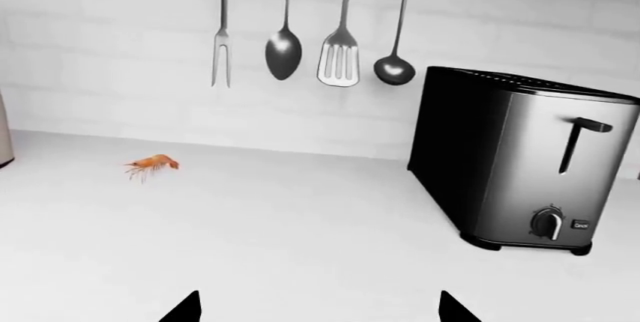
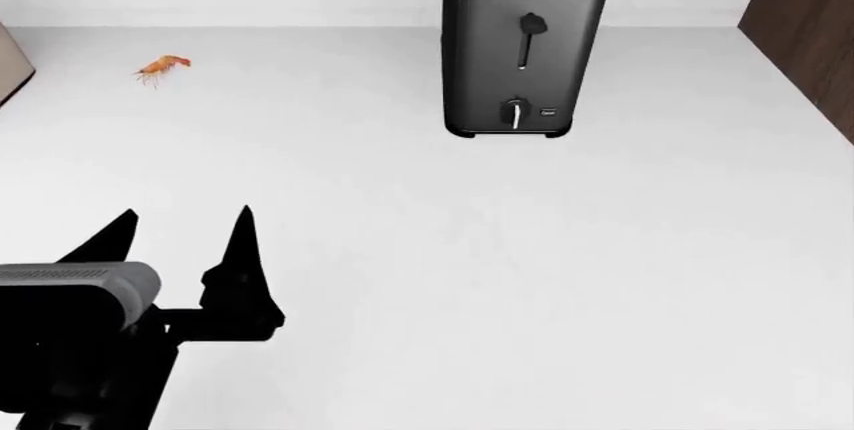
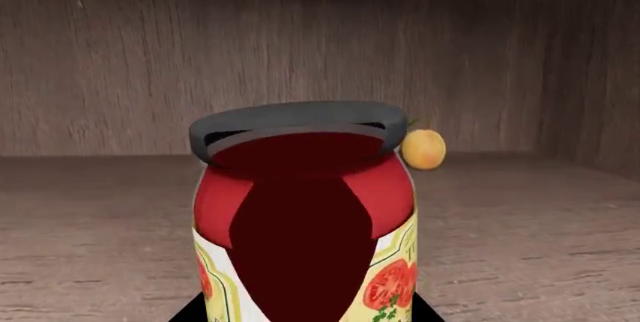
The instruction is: Pick the salsa and salsa from the counter and place them in the cabinets closest to them.
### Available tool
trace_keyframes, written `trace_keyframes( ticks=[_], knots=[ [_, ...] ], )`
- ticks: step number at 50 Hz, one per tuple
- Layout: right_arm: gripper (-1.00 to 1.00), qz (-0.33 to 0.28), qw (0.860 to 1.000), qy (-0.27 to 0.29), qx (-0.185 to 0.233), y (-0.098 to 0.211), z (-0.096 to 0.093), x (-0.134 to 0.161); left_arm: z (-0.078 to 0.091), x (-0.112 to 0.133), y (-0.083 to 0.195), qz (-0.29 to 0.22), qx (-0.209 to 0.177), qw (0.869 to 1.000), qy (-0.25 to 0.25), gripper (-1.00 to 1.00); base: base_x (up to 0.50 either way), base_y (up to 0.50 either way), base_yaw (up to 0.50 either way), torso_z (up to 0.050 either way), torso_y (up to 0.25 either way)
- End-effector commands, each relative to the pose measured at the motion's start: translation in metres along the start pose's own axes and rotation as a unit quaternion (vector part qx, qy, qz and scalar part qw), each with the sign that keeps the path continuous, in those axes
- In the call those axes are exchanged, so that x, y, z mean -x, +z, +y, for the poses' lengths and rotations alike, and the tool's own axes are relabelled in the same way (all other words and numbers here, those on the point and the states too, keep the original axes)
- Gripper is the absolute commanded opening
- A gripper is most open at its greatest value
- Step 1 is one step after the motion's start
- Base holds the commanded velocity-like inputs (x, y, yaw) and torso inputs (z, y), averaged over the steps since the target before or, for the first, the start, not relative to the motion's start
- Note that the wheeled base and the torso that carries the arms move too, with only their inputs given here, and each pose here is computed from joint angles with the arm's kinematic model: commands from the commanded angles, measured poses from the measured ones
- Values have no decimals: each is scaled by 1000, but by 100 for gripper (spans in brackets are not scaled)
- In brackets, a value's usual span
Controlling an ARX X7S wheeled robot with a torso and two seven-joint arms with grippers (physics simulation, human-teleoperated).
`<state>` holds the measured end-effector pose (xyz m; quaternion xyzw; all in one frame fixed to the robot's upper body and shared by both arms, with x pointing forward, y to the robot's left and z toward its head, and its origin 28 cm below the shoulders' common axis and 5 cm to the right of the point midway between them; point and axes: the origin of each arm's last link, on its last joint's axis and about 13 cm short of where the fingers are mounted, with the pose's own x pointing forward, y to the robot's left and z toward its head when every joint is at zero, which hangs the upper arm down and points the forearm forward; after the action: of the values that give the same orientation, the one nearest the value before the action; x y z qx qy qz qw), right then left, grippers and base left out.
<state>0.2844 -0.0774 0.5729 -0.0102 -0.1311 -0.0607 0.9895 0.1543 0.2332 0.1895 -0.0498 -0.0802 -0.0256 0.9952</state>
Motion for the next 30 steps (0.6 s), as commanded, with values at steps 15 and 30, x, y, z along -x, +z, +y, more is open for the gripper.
trace_keyframes(
  ticks=[15, 30],
  knots=[
    [100, 5, 1000, 7, 3, -6, 2, -7, 3, -1, -3, 0, 5, 1000, 4, 100, 4, 0, 1, 0, -7],
    [100, -21, 1000, 16, 7, 4, 2, 2, 2, 0, -2, 6, 3, 1000, 1, 100, 0, 0, 0, -7, 215]
  ],
)
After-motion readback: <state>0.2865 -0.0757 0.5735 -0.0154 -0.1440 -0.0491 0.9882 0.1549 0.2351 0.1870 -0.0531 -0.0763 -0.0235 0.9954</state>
